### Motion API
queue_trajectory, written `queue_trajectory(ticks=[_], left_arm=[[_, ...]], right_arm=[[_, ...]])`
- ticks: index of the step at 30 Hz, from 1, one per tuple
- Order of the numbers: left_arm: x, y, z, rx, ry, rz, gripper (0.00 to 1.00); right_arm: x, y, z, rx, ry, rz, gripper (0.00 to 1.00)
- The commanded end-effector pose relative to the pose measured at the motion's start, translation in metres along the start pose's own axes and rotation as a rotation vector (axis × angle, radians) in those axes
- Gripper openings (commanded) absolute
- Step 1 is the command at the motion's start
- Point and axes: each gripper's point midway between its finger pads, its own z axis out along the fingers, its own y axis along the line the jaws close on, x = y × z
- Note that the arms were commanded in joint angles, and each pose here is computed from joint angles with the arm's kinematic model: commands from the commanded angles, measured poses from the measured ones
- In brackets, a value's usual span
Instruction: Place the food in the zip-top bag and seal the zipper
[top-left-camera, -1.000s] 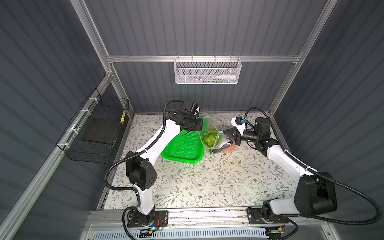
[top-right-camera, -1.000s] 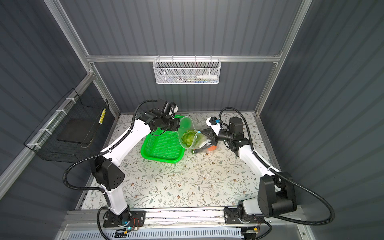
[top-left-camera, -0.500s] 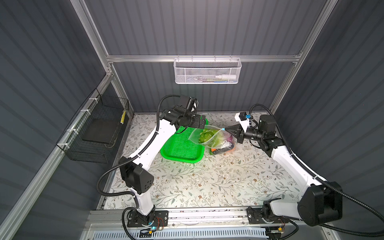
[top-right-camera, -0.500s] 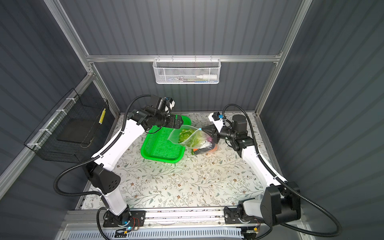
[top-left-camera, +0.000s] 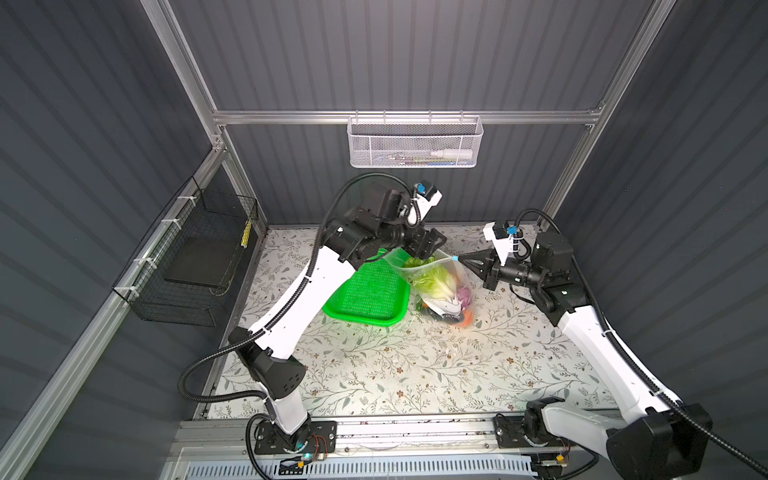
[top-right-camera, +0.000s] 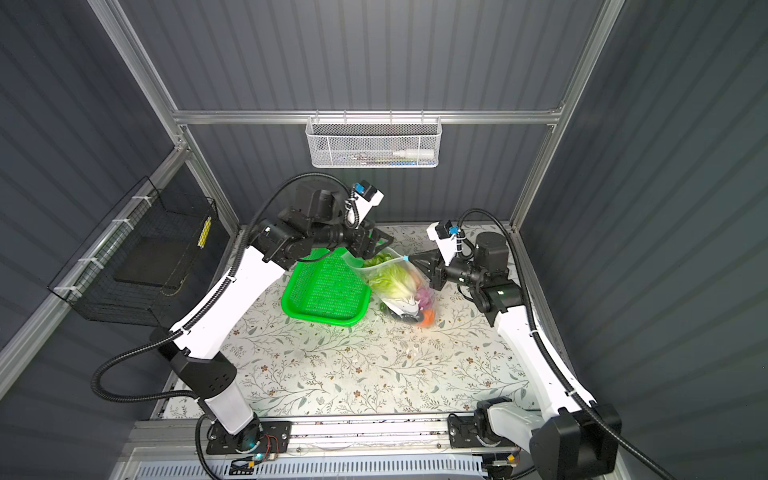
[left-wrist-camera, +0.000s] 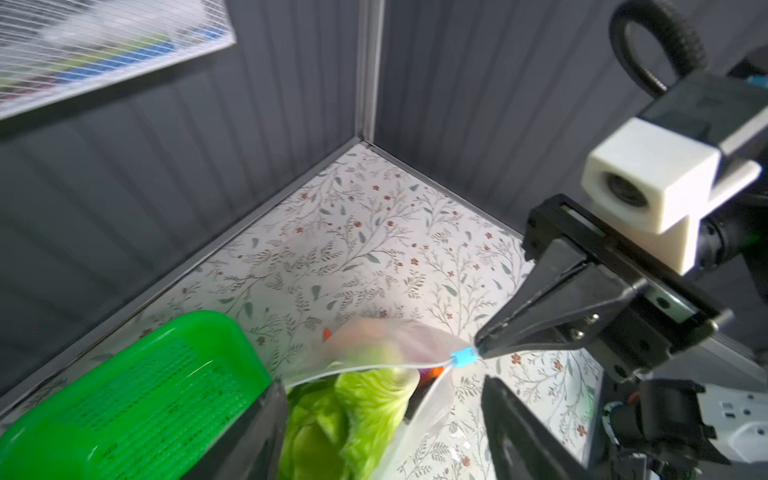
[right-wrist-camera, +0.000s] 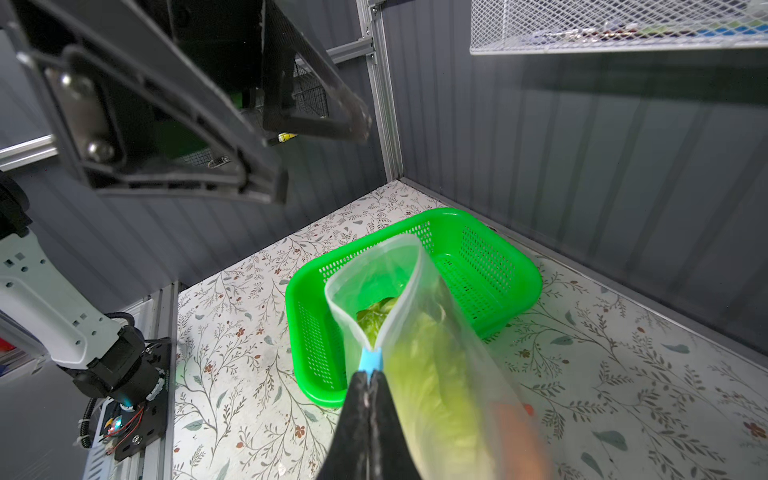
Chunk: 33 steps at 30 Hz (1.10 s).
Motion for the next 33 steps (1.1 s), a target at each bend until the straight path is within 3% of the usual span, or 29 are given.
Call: queue_trajectory(ticks=[1, 12, 24, 33], left_arm=[[0.004, -0.018, 0.011, 0.106, 0.026, 0.055, 0.62], [0.034, -0.023, 0.043, 0.214, 0.089, 0.211, 0.49], [0.056, -0.046, 0.056, 0.395, 0.128, 0.169, 0.38], [0.063, -0.048, 0.055, 0.397, 0.142, 0.133, 0.39]], right_arm=[[0.006, -0.002, 0.000, 0.012, -0.015, 0.058, 0.00], [0.017, 0.002, -0.002, -0.010, -0.033, 0.080, 0.00], [0.011, 0.005, -0.010, -0.091, -0.051, 0.085, 0.00], [0.011, -0.001, -0.007, -0.102, -0.061, 0.089, 0.00]])
